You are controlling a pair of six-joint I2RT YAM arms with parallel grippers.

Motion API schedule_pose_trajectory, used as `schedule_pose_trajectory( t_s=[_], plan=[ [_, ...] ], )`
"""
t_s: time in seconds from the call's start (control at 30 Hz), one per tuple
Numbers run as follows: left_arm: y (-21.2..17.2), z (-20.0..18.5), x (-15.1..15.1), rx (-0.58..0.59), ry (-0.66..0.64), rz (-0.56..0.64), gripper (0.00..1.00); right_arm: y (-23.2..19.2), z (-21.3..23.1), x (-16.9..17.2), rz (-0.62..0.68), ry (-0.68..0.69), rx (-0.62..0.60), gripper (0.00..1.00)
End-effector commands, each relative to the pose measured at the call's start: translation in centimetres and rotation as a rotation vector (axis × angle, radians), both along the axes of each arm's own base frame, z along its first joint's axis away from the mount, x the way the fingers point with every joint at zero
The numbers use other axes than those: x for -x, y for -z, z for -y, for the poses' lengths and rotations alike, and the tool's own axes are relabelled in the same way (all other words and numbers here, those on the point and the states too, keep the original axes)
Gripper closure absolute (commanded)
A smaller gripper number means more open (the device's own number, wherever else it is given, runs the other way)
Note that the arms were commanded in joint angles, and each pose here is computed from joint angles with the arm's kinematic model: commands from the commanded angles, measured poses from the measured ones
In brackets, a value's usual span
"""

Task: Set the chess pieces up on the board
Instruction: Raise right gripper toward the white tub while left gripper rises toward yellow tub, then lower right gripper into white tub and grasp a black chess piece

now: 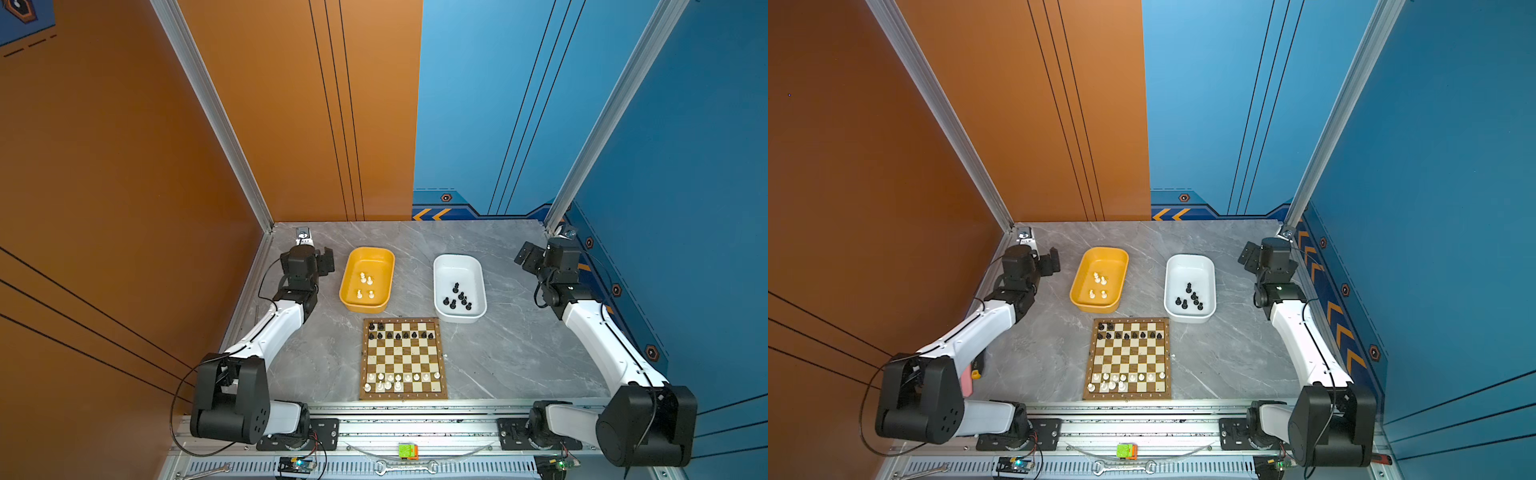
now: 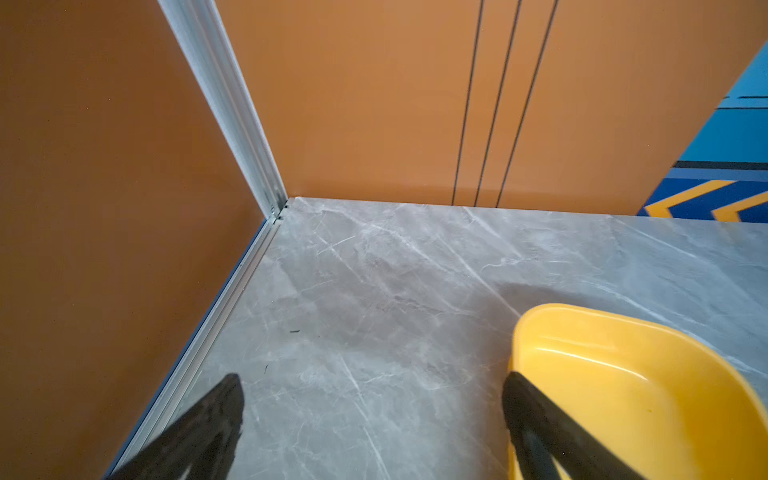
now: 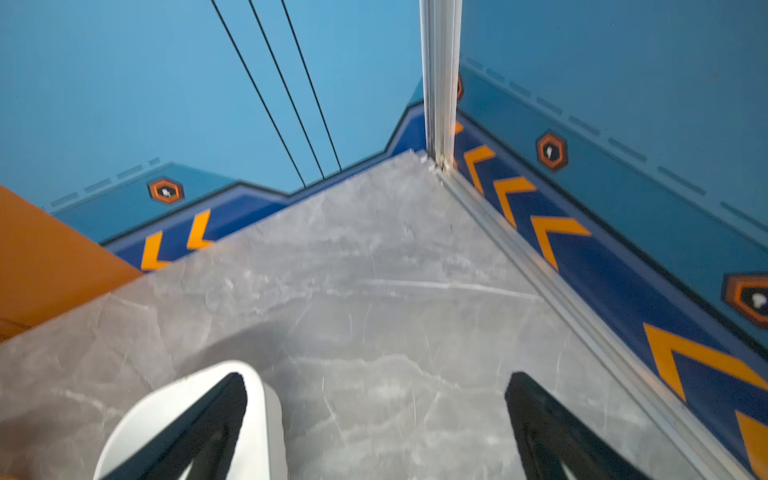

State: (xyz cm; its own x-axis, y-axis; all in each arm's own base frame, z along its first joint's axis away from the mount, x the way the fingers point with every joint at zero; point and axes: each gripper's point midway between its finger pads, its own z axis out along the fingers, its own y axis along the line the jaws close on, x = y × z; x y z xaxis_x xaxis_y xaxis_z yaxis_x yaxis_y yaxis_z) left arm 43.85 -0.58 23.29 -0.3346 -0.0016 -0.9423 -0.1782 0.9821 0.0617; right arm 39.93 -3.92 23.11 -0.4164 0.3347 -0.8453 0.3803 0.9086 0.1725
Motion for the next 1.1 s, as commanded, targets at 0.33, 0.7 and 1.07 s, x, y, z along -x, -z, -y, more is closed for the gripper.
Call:
schedule_pose_trajectory(
  t_s=[0.33,0.7,1.07],
  plan=[
    [-0.7,14.2,1.9,-0.090,0.244,-0.212,0.02,4.5,-10.2,-0.3,-0.505,-0.267,0.102,0.33],
    [-1.6,16.7,3.0,-0.034,0.296,-0.209,0.02,9.9,-16.7,-1.5,-0.656,-0.416,0.110,0.45],
    [-1.8,17.1,2.2,-0.043,0.297,-0.218,0.02,14.2,-18.3,-3.0,-0.745,-0.458,0.056,0.51]
  ],
)
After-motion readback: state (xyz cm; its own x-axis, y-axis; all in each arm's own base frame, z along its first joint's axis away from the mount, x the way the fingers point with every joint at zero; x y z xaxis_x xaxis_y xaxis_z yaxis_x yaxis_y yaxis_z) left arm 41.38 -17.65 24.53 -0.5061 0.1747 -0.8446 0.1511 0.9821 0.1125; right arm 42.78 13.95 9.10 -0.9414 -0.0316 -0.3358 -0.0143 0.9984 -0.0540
